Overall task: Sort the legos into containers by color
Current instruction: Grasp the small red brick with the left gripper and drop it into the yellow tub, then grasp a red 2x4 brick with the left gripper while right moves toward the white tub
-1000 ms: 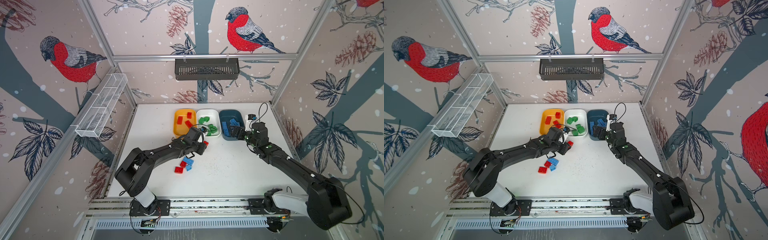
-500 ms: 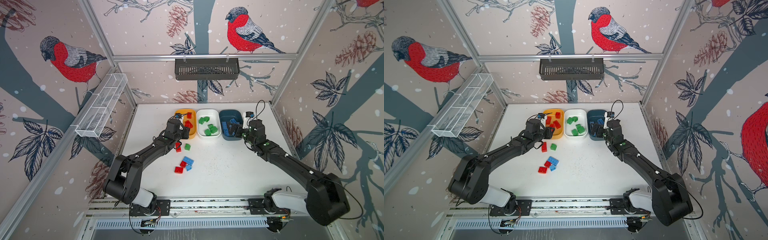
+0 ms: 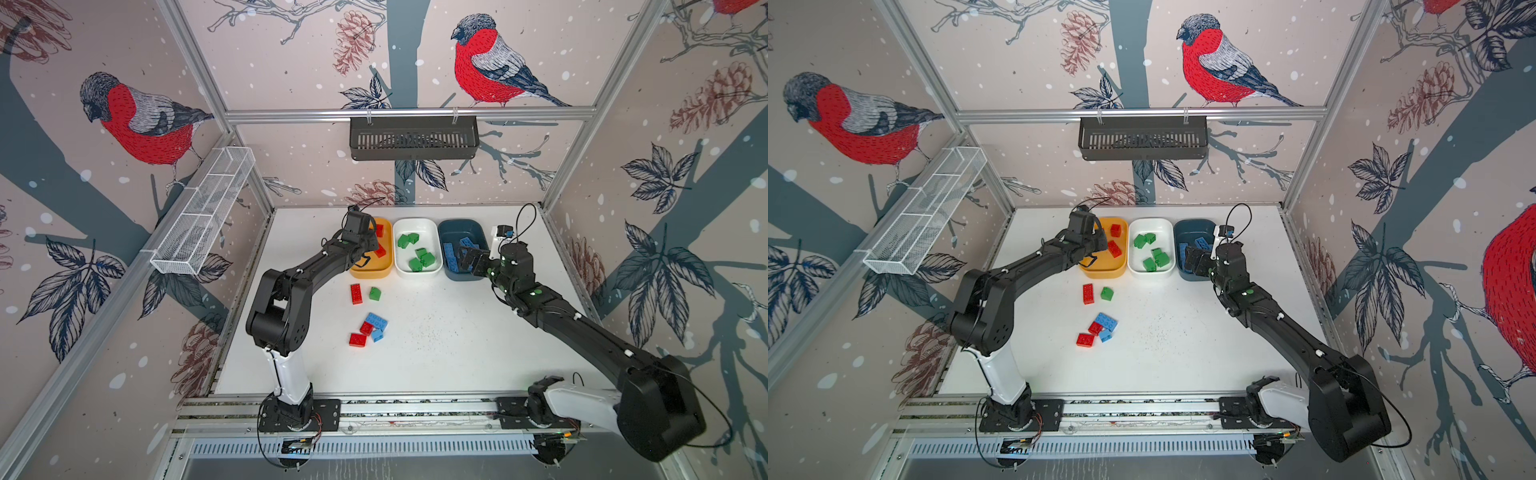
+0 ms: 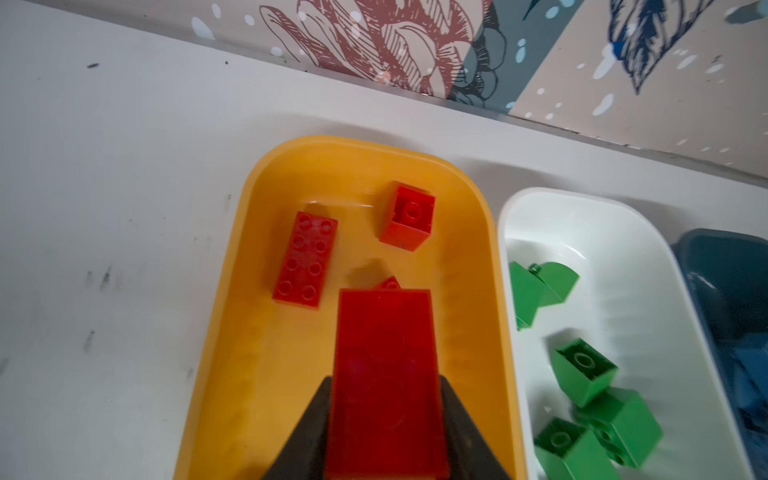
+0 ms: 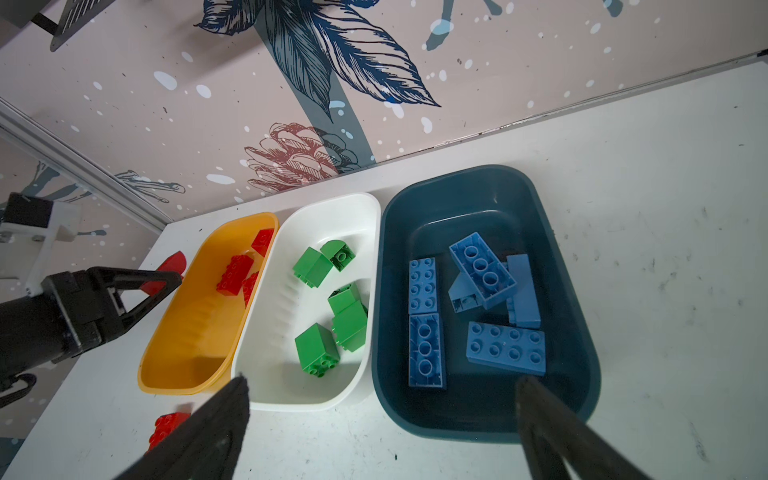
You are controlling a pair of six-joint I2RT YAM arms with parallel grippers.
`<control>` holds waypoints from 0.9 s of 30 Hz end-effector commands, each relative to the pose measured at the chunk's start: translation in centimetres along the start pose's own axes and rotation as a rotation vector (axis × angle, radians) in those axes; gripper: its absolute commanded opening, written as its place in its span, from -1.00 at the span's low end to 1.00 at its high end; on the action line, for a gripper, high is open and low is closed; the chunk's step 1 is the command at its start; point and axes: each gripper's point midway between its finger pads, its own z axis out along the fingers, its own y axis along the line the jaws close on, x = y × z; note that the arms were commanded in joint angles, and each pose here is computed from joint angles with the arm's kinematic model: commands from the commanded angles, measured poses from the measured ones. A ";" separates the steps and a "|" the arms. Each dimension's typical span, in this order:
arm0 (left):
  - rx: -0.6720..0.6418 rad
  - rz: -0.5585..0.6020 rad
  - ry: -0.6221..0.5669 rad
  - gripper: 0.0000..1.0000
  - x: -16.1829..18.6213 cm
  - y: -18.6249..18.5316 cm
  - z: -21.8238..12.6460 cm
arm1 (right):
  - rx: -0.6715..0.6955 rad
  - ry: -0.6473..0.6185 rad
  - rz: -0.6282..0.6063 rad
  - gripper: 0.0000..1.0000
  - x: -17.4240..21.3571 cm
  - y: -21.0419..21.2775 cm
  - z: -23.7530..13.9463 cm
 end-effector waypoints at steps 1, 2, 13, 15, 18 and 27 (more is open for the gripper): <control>-0.097 -0.016 0.077 0.16 0.9 1.4 0.5 | -0.005 -0.018 0.000 0.99 -0.3 0.2 -0.2; -0.093 -0.023 0.078 0.29 0.8 1.3 0.5 | -0.010 -0.014 -0.003 0.99 -0.1 0.3 -0.2; -0.035 -0.040 0.048 0.93 1.6 1.4 -4.3 | -0.088 0.017 -0.041 0.99 1.6 2.0 0.3; -0.055 -0.039 0.055 0.93 2.3 2.2 -5.1 | -0.092 0.011 -0.050 0.99 1.6 2.3 0.4; -0.084 -0.039 0.075 0.94 3.6 3.3 -6.3 | -0.121 0.014 -0.085 0.99 2.0 3.3 0.6; -0.139 -0.017 0.154 0.93 9.2 6.8 -9.0 | -0.231 0.106 -0.250 0.99 6.4 8.1 1.3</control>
